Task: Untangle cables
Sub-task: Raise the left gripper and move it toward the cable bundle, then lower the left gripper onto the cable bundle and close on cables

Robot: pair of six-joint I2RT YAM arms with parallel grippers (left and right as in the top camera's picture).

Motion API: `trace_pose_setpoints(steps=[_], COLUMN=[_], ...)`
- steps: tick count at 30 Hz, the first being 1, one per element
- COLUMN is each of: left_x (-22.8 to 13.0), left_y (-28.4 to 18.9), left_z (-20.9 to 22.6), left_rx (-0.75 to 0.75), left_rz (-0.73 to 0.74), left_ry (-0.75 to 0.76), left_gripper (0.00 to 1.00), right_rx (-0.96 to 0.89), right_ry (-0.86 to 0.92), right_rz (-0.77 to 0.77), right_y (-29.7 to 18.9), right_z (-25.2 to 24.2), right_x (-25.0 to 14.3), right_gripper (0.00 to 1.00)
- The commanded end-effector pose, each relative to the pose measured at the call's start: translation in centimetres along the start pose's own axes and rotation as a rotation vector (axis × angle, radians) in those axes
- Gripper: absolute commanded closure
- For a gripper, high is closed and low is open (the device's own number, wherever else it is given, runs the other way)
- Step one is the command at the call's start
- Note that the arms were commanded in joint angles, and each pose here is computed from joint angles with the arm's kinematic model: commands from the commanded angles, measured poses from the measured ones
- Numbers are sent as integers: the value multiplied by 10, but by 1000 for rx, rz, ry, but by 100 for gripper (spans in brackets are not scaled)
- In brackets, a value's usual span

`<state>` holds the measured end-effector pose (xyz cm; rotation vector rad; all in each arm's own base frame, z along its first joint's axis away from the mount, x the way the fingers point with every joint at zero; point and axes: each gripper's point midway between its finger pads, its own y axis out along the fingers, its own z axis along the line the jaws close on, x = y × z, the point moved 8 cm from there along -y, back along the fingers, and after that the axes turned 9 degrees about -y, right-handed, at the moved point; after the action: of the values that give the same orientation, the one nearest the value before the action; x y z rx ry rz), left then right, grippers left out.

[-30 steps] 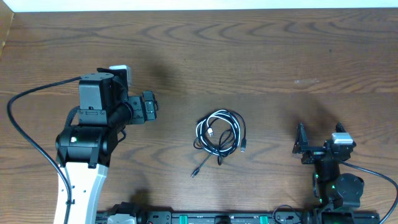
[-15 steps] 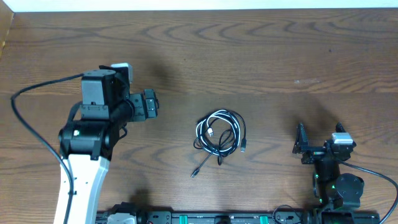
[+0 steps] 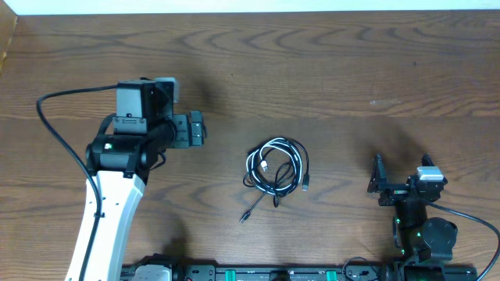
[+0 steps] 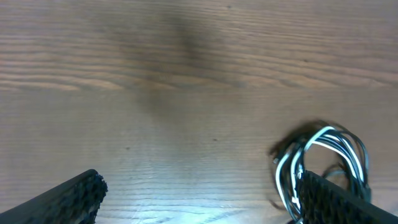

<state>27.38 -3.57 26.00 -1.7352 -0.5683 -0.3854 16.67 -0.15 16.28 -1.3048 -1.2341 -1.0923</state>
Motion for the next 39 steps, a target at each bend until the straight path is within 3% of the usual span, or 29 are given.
trace_pose_setpoints(steps=[1,23,39], left_x=[7,-1,-20], left_y=[-7,30,70], left_z=[-13,-22,-59], left_rx=[-47,-45,-100], left_rz=[-23,100,205], left_ry=[57,94,303], left_gripper=[2,2,2], right_rx=[-16,-17,-16], right_ry=[14,14,14], right_rz=[0,0,0], right_y=[0,0,0], right_z=[-2,-2,-2], right_x=[0,0,0], right_gripper=[1,1,1])
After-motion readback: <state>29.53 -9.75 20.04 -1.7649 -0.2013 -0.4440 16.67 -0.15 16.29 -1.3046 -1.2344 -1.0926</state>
